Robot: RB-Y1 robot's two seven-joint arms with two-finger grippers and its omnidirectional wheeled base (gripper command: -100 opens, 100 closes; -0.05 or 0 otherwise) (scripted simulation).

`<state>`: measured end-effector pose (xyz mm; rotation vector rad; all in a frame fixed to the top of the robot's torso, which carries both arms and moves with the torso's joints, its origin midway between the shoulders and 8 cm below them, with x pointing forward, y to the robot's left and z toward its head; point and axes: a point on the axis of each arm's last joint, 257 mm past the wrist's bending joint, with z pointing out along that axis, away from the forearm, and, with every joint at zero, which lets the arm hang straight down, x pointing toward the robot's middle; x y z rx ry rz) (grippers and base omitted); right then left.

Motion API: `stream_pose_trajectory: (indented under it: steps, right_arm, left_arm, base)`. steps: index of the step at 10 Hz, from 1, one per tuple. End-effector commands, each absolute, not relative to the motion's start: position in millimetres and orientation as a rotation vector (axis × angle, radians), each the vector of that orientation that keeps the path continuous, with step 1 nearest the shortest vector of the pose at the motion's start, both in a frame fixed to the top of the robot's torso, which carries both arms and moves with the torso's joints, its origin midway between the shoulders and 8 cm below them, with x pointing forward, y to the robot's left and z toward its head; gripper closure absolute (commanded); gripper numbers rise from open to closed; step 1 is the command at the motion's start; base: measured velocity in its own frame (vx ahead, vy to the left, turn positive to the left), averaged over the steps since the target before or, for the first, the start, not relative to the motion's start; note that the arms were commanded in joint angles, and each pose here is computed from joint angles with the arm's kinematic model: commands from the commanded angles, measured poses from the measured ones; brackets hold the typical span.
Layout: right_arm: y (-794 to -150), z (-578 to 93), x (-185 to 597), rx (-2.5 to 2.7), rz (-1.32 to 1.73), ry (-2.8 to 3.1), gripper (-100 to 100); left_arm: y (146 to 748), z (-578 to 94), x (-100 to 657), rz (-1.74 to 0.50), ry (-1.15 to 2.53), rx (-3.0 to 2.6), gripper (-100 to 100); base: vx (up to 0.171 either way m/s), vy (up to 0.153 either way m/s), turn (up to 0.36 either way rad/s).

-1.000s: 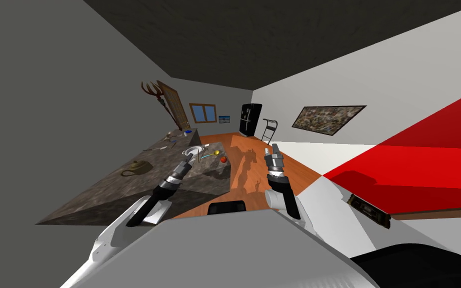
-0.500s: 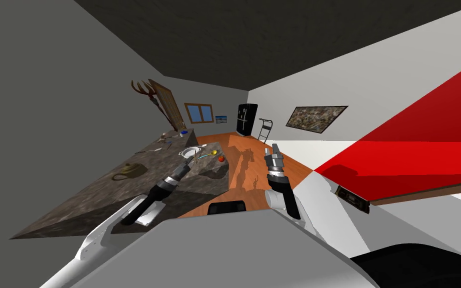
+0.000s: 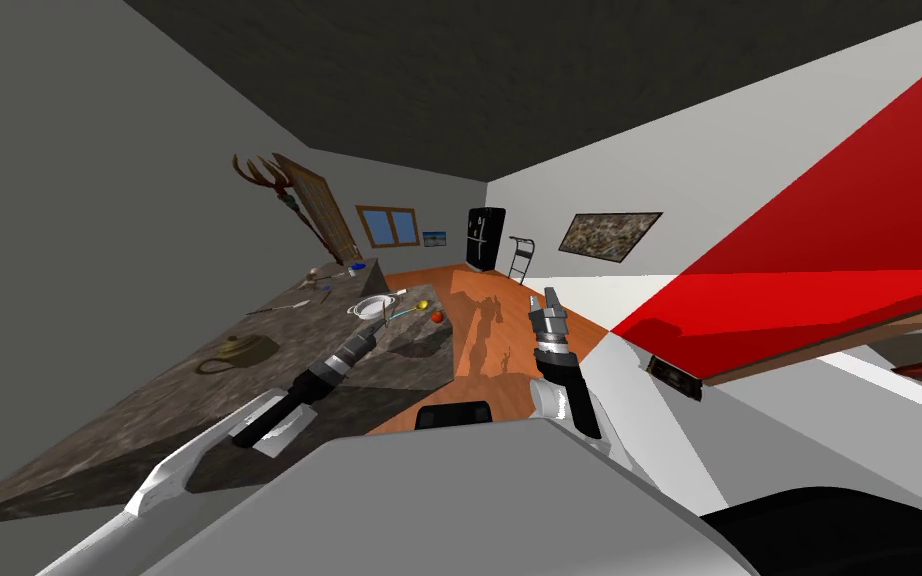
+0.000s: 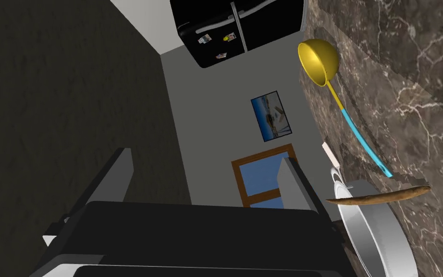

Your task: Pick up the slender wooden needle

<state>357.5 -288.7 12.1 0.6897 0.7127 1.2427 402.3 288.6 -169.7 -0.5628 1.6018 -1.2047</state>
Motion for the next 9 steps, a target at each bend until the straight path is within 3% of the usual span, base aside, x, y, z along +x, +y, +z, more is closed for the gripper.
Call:
stream_pose_trajectory:
  steps: [1, 9]
  right_arm:
    - [-289, 12, 358, 0.69, 1.243, 0.713, 0]
    - [-289, 12, 358, 0.69, 1.243, 0.713, 0]
  left_arm:
    - [296, -177, 403, -1.183, 1.645, -0.559, -100]
    - [358, -232, 394, -1.032, 1.871, -0.637, -100]
  base:
    - [-0.019, 0.006, -0.076]
    - [-0.012, 0.001, -0.133]
